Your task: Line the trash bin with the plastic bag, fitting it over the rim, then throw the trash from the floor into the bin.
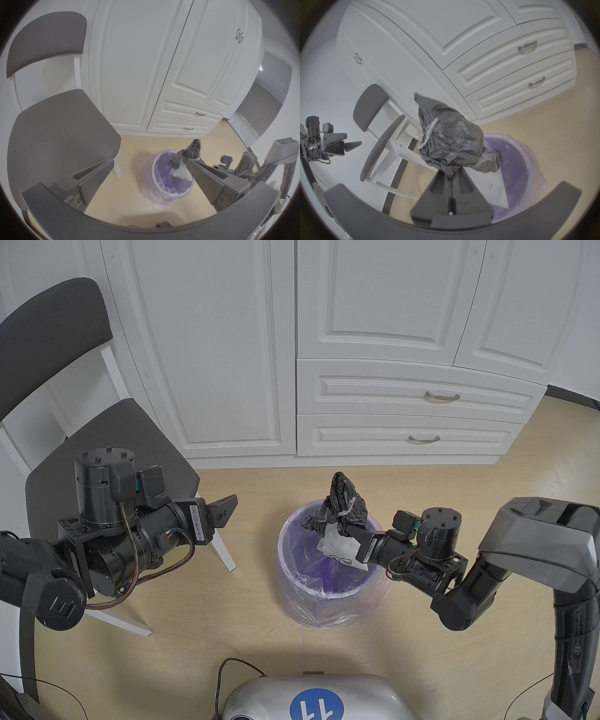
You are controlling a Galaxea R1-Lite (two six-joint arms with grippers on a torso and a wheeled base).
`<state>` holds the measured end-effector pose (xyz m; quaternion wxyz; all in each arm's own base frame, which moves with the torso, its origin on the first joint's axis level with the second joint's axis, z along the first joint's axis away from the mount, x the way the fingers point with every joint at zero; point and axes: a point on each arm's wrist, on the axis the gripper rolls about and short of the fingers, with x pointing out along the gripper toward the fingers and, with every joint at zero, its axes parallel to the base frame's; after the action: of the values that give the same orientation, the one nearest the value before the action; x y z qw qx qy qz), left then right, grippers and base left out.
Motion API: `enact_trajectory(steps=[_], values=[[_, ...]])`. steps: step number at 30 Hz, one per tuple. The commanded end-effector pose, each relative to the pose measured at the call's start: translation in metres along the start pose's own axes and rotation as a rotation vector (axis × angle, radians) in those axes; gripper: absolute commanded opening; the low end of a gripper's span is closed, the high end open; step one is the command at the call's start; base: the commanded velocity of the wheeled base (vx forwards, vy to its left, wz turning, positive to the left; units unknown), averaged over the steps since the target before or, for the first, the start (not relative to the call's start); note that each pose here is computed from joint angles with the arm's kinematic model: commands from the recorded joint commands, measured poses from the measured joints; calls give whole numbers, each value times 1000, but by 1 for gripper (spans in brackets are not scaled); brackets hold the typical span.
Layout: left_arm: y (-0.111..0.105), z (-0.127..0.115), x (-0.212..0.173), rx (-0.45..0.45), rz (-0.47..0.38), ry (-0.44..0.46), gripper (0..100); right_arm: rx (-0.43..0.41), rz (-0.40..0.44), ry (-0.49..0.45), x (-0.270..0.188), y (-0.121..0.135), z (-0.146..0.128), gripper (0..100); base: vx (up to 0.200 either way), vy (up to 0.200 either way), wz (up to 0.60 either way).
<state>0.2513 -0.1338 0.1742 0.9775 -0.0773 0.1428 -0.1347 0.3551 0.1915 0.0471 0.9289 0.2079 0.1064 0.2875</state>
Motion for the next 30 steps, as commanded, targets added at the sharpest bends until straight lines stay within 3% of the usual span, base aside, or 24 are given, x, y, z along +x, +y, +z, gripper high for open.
enact_trajectory(steps=[1, 14, 30], values=[[0, -1, 1, 2, 1, 3, 100, 57, -8, 31, 16, -26, -47, 0, 0, 0, 0], [0, -5, 3, 5, 4, 19, 100, 86, -8, 21, 23, -40, -67, 0, 0, 0, 0], [0, -3, 1, 4, 0, 12, 100, 93, 21, 139, 8, -40, -72, 0, 0, 0, 0]])
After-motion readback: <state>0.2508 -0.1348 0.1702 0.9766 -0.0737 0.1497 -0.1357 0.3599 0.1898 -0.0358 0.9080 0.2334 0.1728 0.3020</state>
